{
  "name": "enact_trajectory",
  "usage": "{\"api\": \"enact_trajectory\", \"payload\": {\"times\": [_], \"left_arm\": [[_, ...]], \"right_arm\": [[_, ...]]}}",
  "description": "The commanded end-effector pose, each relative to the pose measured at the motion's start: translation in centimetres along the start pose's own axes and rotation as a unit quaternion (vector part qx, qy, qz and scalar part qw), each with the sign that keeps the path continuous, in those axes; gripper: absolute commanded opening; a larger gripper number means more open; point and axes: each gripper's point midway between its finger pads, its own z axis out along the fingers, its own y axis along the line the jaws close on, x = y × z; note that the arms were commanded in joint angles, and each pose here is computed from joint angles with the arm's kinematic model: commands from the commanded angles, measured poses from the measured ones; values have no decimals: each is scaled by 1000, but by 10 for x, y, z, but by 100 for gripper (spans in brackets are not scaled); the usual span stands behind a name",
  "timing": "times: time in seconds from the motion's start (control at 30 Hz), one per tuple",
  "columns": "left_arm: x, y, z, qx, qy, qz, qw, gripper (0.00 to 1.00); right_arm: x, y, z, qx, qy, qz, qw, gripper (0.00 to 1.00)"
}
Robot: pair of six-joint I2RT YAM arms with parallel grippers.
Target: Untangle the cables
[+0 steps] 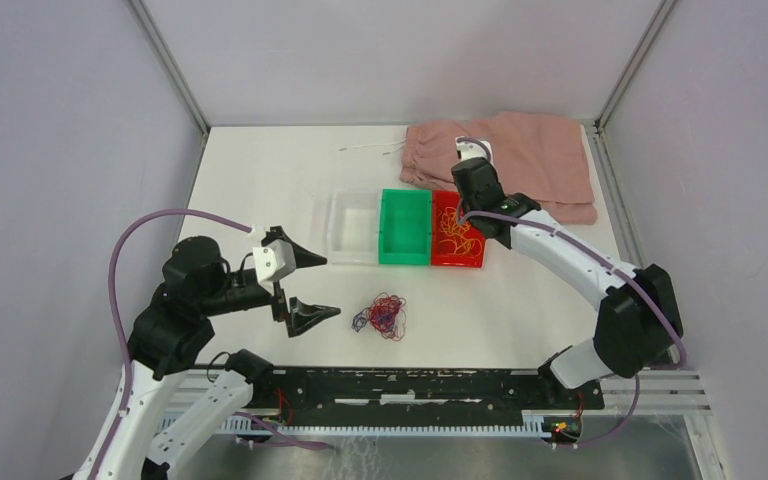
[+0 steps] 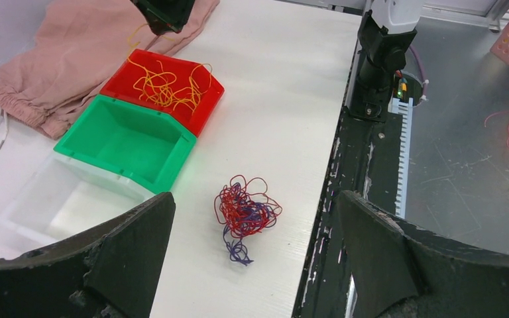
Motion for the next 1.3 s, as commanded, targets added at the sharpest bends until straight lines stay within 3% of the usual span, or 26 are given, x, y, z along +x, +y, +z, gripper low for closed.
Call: {"api": "enact_trajectory", "payload": {"times": [0.0,0.1,0.23,0.33,0.5,0.8,1.13,1.27], "left_arm": [[-11,3,-3,-9,-9,33,999,99],[-9,4,-2,-10,-6,30,999,99],[0,8,-1,-14,10,23,1000,99],[8,14,0,-30,24,15,999,99],[10,17,2,-32,29,9,999,99],[9,16,2,-32,28,7,999,99],[10,16,-1,-38,28,7,999,99],[14,16,0,-37,34,5,999,99]], "right_arm": [[9,12,13,-19,17,19,999,1],[16,33,19,-62,39,19,997,12],[9,45,17,-101,45,33,993,46],[-4,40,9,-121,37,64,990,53],[-24,33,-4,-131,12,84,988,52],[11,34,43,-86,70,60,992,54],[40,46,93,-40,96,50,993,36],[64,64,102,-51,120,49,990,33]]}}
